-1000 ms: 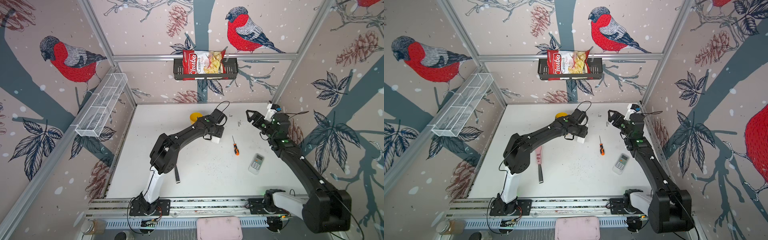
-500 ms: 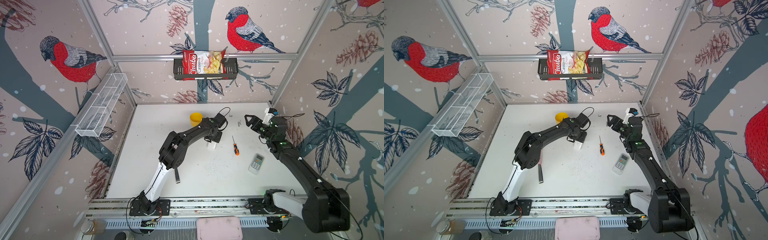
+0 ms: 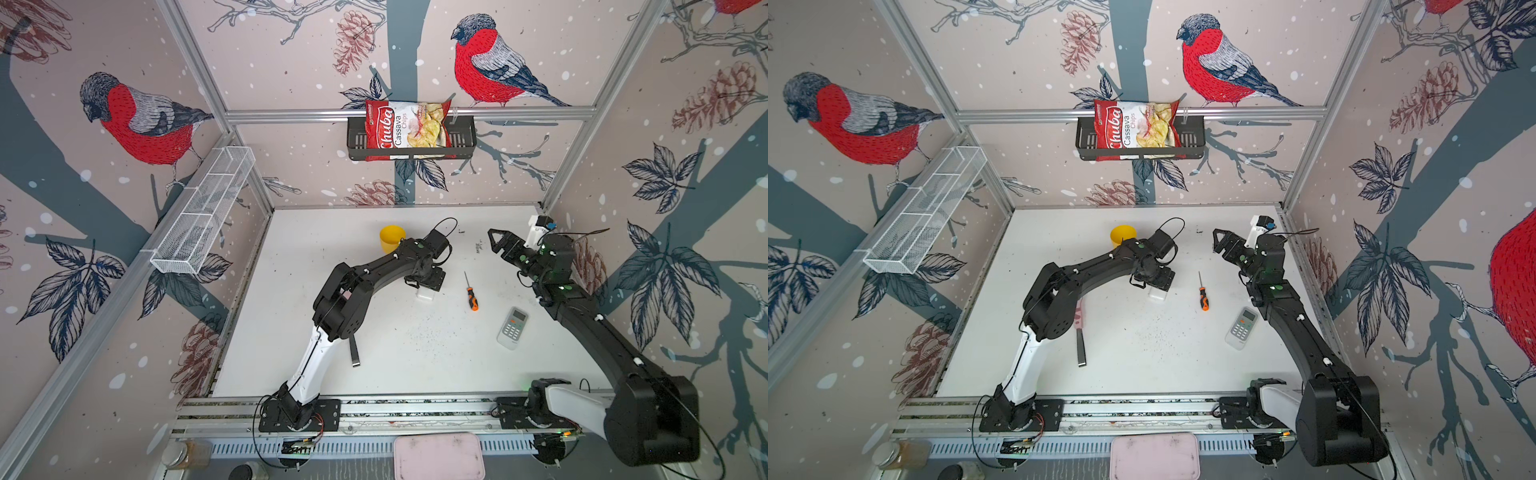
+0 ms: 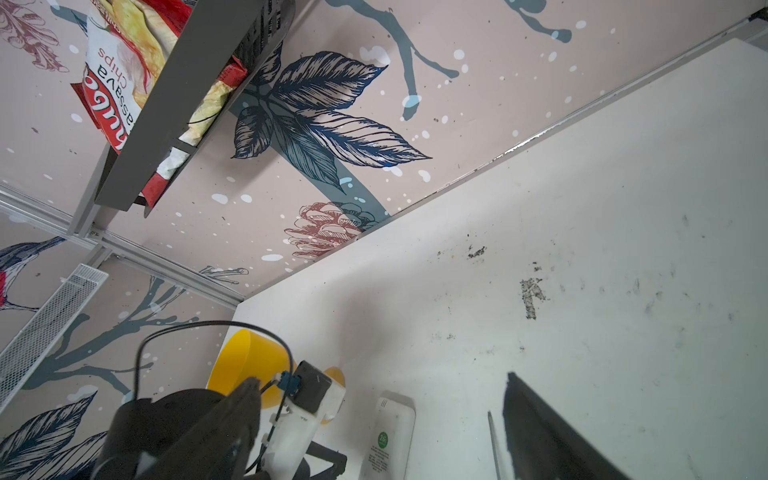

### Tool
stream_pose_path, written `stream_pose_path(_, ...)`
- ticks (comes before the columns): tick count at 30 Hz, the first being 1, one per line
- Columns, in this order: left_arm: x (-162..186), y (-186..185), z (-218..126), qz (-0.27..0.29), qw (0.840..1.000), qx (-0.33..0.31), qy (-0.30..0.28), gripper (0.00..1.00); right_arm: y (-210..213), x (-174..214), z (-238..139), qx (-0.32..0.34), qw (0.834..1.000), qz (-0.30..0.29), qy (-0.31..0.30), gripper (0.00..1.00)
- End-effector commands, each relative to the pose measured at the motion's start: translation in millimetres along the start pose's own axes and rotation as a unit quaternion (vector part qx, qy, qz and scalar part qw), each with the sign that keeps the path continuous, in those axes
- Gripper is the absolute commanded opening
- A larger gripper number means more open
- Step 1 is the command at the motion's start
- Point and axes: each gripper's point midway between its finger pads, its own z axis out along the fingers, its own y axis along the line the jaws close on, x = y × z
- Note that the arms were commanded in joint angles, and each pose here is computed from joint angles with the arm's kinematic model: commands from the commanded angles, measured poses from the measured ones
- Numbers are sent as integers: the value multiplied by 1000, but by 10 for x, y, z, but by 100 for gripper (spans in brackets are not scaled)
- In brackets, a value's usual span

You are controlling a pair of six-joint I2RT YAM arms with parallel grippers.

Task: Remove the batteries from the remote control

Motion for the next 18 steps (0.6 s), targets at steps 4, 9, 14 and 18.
stream_pose_path(4, 101, -229, -126, -7, 996, 89, -23, 80, 63, -25, -49, -13, 1000, -18, -8, 91)
stream_pose_path(9, 257, -227, -75, -15, 994, 105, -25, 82, 73, -22, -65, -16, 1000, -18, -9, 91)
stream_pose_path(14, 262, -362, -112, -23, 989, 143, -40, 82, 65, -20, -67, -14, 1000, -19, -10, 91)
stream_pose_path(18, 258, -516, -97, -27, 983, 175, -48, 82, 39, -17, -49, -8, 1000, -18, -8, 91)
